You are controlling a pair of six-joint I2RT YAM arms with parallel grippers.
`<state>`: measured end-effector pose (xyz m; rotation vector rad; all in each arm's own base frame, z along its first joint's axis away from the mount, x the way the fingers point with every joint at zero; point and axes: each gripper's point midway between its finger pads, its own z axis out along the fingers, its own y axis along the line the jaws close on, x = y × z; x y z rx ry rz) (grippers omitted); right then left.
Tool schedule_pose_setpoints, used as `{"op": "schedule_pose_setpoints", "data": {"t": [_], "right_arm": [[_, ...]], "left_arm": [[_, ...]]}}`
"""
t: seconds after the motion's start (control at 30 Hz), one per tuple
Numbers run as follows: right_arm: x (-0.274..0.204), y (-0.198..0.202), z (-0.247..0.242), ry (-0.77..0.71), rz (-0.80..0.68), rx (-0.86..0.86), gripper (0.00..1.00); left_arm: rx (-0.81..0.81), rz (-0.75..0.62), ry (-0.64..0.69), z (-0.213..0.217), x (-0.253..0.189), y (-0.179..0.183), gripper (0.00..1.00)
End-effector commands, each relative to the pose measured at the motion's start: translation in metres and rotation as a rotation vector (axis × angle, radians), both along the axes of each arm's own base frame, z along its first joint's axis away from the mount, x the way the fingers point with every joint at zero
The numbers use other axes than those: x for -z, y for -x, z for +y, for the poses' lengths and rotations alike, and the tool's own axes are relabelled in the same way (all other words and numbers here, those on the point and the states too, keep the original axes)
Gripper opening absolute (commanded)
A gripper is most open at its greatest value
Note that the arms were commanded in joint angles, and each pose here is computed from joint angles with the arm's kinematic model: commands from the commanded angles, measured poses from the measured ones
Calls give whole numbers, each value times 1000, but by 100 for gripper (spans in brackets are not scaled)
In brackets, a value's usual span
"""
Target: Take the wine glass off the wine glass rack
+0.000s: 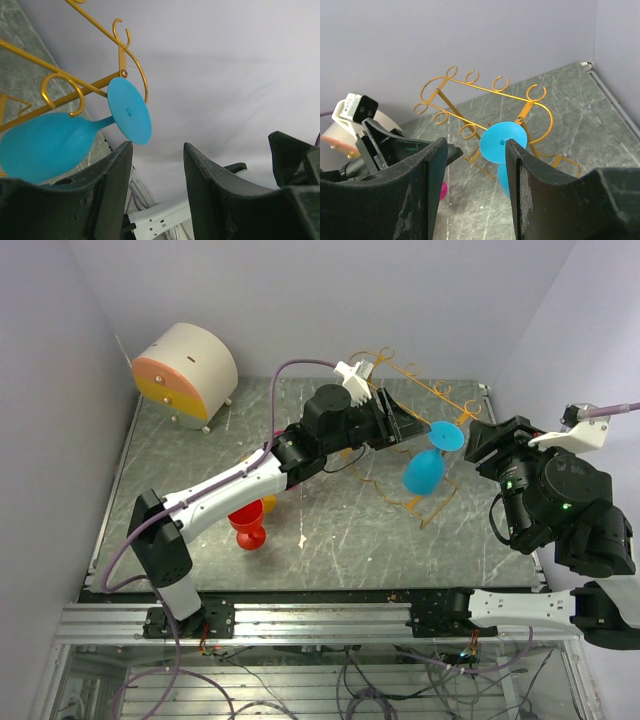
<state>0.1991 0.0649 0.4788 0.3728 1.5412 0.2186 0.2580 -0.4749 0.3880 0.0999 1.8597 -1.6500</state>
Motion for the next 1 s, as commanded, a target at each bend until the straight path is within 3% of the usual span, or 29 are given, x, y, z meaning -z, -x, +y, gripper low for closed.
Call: {"op": "schedule_pose_setpoints", "data": {"t": [0.0,0.37,0.97], "right_arm": [[-5,1,-4,-34,-8,5,50],[-4,3,-9,-48,-22,-4,50],[0,5,-8,-57,-25,-41,49]], "left_arm": [[24,-10,0,-11,-11,4,55],[-34,45,-109,-16,8,-2,55],[-84,63,-124,-25,18,-18,55]]}}
